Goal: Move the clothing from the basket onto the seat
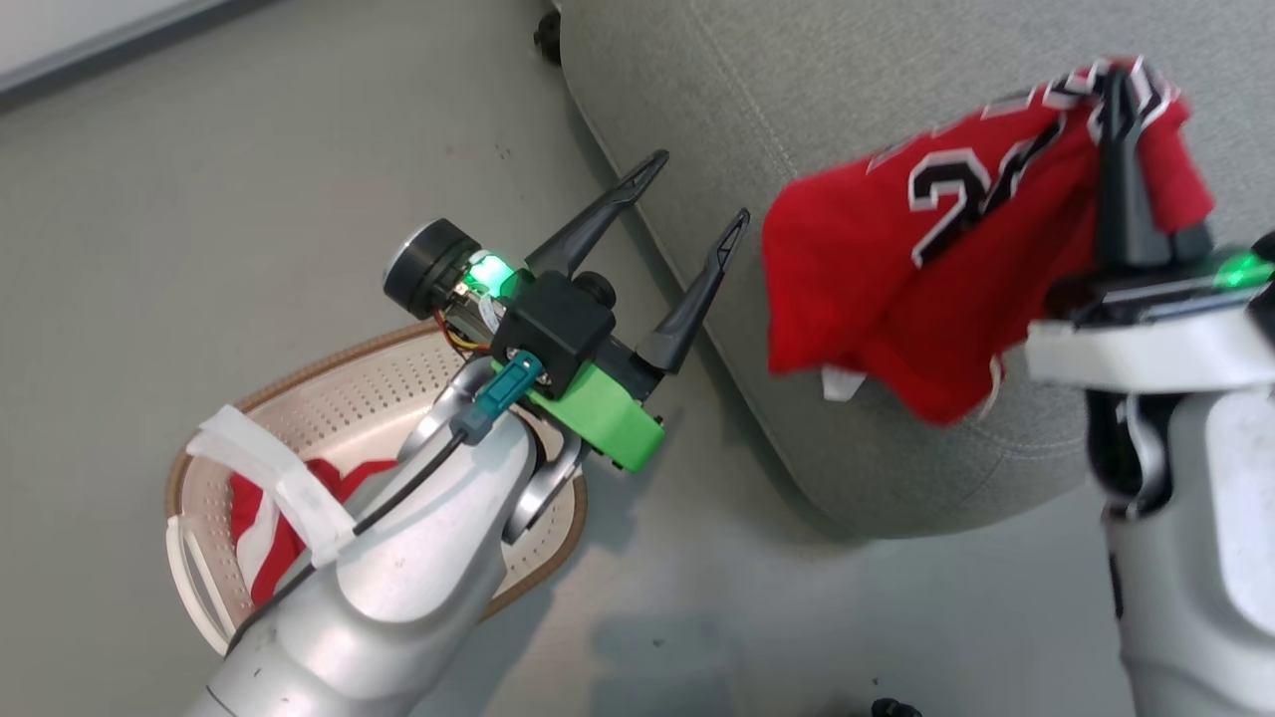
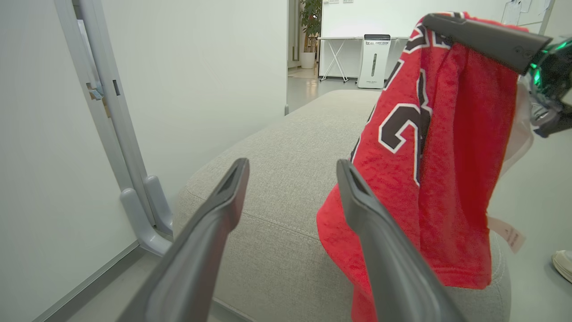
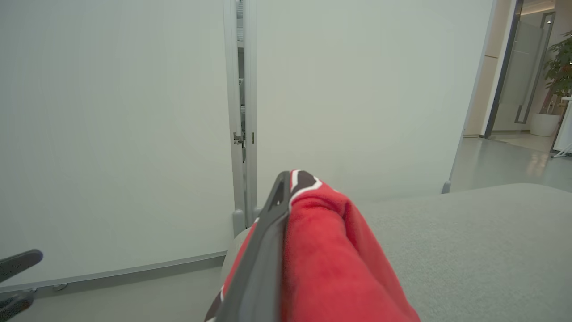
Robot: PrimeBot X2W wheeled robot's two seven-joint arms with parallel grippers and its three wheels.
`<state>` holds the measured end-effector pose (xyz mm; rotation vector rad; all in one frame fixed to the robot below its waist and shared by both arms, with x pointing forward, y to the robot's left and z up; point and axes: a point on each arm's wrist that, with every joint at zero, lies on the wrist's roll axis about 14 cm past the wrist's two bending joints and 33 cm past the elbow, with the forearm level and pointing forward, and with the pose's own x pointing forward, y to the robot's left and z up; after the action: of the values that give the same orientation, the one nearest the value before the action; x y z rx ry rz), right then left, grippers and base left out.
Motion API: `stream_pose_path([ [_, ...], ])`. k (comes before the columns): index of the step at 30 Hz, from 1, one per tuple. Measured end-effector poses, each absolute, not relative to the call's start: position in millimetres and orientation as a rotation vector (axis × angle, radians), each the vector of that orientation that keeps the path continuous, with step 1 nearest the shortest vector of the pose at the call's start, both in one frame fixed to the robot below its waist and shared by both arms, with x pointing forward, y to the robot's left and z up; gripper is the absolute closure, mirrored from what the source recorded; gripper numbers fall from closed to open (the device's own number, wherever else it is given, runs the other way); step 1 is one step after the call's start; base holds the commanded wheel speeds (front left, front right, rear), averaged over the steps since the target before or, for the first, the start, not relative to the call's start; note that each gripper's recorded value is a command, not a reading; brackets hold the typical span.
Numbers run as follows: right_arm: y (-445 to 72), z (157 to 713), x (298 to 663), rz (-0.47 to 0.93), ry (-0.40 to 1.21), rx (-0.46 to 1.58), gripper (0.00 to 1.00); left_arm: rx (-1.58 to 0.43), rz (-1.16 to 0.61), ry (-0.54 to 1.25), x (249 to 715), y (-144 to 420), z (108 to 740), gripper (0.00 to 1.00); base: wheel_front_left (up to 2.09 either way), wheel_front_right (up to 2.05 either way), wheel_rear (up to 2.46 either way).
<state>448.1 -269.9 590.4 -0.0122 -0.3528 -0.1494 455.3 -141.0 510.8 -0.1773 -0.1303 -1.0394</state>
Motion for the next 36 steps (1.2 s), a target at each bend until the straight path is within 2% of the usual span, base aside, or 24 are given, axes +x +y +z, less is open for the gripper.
stream_pose_path([
  [14, -301, 700, 540, -0.153, -0.672, -0.243, 1.00, -0.181, -0.992, -0.060, 496, -127, 450, 0.00, 0.00, 0.00, 0.00],
  [22, -317, 724, 586, -0.169, -0.740, -0.311, 1.00, -0.195, -0.970, 0.010, 506, -118, 407, 0.00, 0.00, 0.00, 0.00],
  [25, -322, 707, 608, -0.170, -0.695, -0.301, 1.00, -0.202, -0.959, 0.034, 509, -115, 393, 0.00, 0.00, 0.00, 0.00],
  [30, -320, 637, 646, -0.143, -0.507, -0.304, 1.00, -0.207, -0.950, 0.065, 511, -111, 373, 0.00, 0.00, 0.00, 0.00],
  [36, -328, 564, 665, -0.154, -0.320, -0.288, 1.00, -0.209, -0.942, 0.080, 514, -109, 362, 0.00, 0.00, 0.00, 0.00],
])
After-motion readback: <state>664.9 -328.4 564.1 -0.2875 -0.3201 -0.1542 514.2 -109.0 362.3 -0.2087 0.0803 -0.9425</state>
